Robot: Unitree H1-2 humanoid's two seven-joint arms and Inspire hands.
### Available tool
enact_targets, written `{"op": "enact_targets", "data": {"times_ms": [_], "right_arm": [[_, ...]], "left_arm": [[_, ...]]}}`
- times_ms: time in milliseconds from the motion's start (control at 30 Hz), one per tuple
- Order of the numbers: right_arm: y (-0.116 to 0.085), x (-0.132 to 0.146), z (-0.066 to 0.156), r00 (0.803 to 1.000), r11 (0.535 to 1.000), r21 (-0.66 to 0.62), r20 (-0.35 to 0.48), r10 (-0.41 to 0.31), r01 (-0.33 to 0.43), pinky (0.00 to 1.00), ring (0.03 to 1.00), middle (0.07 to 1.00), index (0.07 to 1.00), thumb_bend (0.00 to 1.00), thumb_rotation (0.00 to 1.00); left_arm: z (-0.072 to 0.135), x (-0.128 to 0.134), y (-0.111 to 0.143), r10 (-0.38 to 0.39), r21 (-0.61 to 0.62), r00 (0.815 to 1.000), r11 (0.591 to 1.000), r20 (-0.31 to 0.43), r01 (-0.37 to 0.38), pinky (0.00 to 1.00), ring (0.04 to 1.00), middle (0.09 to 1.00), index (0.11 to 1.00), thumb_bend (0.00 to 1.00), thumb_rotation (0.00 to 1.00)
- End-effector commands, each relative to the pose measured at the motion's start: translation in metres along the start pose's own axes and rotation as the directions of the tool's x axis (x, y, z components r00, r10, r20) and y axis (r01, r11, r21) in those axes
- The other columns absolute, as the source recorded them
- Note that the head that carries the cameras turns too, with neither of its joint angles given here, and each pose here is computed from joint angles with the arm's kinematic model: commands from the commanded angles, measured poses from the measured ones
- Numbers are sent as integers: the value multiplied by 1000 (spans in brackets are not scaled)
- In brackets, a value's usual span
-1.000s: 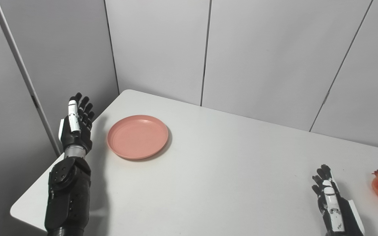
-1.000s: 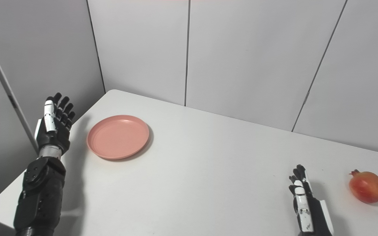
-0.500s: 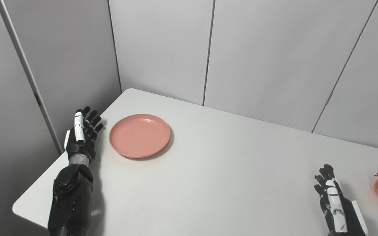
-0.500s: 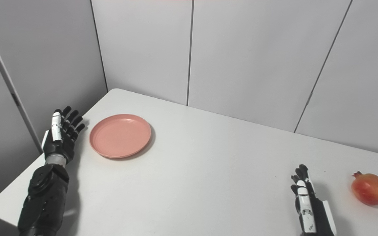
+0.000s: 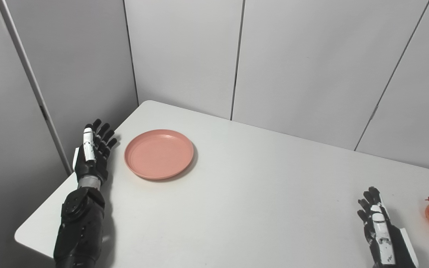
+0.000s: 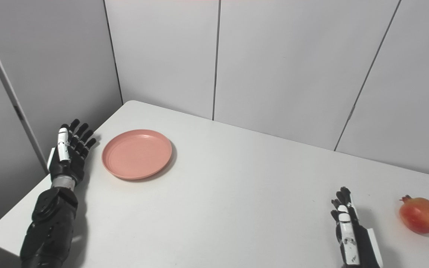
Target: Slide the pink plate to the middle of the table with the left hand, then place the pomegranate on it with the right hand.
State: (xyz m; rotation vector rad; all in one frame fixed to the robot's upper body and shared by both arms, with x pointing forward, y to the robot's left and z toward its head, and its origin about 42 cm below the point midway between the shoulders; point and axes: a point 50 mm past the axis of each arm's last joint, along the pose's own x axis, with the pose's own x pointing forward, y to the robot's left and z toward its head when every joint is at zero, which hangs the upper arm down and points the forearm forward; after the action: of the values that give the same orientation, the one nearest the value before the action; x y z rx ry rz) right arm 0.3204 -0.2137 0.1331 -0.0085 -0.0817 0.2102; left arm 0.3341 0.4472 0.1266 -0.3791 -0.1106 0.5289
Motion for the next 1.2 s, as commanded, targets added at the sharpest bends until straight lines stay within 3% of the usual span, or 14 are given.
{"op": "enact_targets", "data": {"times_ms": [0,167,467,800,1167], "right_arm": [[0,9,18,997,1000,-11,73,13,-13,1000,1000,1000,1000,59,1000],[0,10,18,997,1000,-12,77,11,-10,1000,1000,1000,1000,61,1000],[1,9,17,996,1000,-13,84,16,-15,1000,1000,1000,1000,58,1000],[3,10,17,997,1000,0,82,14,-14,1000,1000,1000,1000,53,1000],[4,9,13,996,1000,-24,87,17,-15,1000,1000,1000,1000,78,1000]], "left_arm": [[6,9,-10,-33,-7,999,999,21,33,901,903,906,899,347,1000],[2,9,-19,-30,-8,1000,1000,1,30,858,887,898,894,329,1000],[-5,9,-30,-110,12,994,994,1,109,914,909,916,909,380,1000],[-8,5,-53,-163,3,986,987,-34,163,968,952,949,931,331,1000],[-22,4,-76,-219,-4,972,976,-88,219,903,910,913,906,348,1000]]}}
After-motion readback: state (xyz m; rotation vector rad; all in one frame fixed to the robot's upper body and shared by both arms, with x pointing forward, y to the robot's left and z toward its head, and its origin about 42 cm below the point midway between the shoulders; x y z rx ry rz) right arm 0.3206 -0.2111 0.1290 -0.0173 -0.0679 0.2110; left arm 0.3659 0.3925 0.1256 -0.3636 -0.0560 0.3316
